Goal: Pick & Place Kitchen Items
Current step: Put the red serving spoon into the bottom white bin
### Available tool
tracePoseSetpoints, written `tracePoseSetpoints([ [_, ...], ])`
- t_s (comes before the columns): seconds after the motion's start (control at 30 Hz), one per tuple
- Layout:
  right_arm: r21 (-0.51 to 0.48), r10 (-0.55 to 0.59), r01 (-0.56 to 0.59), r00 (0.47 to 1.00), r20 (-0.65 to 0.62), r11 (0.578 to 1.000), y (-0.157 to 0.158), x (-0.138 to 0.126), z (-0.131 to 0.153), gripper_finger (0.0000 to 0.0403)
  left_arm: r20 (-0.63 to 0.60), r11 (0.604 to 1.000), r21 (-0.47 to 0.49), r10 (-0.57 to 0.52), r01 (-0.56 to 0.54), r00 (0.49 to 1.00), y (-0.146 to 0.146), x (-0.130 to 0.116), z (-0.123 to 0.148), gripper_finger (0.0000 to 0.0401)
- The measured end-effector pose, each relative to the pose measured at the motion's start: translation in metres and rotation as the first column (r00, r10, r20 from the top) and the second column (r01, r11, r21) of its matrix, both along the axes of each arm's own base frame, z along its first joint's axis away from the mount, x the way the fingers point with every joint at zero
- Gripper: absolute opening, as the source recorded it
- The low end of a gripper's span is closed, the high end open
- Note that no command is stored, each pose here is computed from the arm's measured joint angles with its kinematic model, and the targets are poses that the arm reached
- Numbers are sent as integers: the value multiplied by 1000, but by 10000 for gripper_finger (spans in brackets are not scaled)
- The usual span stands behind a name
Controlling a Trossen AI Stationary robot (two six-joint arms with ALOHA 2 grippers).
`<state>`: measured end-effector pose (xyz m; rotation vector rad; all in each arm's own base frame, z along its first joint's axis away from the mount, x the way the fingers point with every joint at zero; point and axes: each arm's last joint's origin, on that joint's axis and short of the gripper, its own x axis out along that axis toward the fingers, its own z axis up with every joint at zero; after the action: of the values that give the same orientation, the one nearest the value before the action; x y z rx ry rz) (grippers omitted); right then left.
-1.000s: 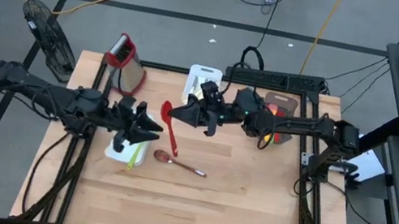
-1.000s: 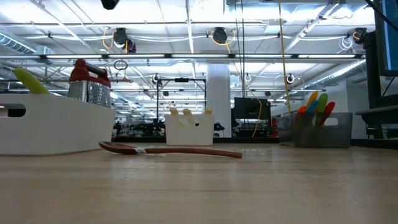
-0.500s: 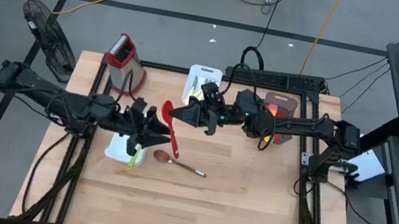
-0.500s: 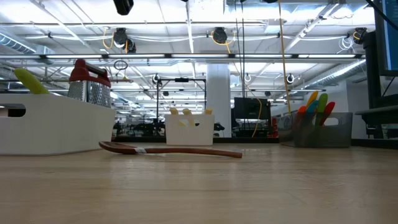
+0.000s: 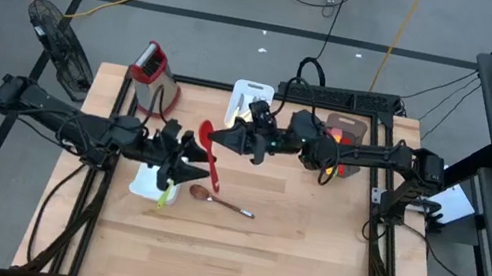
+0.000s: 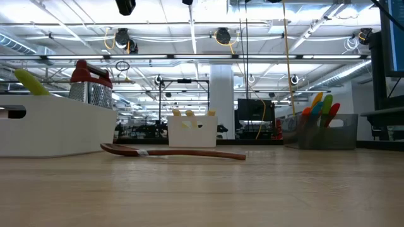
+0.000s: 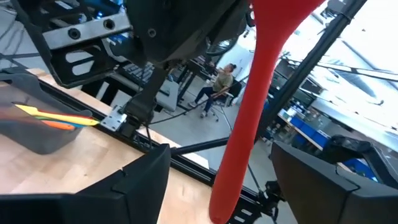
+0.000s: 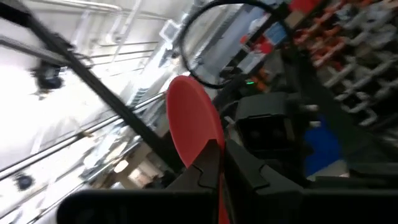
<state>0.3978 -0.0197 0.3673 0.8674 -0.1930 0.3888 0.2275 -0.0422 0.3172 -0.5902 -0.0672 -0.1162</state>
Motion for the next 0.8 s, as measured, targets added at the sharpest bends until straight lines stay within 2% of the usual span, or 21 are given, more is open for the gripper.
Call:
tracePoseSetpoints([
  [0.27,-23,-153,152,986,-58,988,-3,3,-7,0,-4,996,-11,86,-86,996,3,0,0,289],
  [0.43,-64,-273,268,959,-76,961,0,4,-10,0,-31,985,-34,171,-172,985,5,0,-3,265],
  [0.63,-135,-422,409,903,-83,902,12,5,-12,0,-104,969,-36,238,-243,966,8,0,-10,191],
  [0.8,-217,-519,496,852,-64,841,21,5,-13,0,-170,961,-68,253,-267,953,14,1,-16,89],
])
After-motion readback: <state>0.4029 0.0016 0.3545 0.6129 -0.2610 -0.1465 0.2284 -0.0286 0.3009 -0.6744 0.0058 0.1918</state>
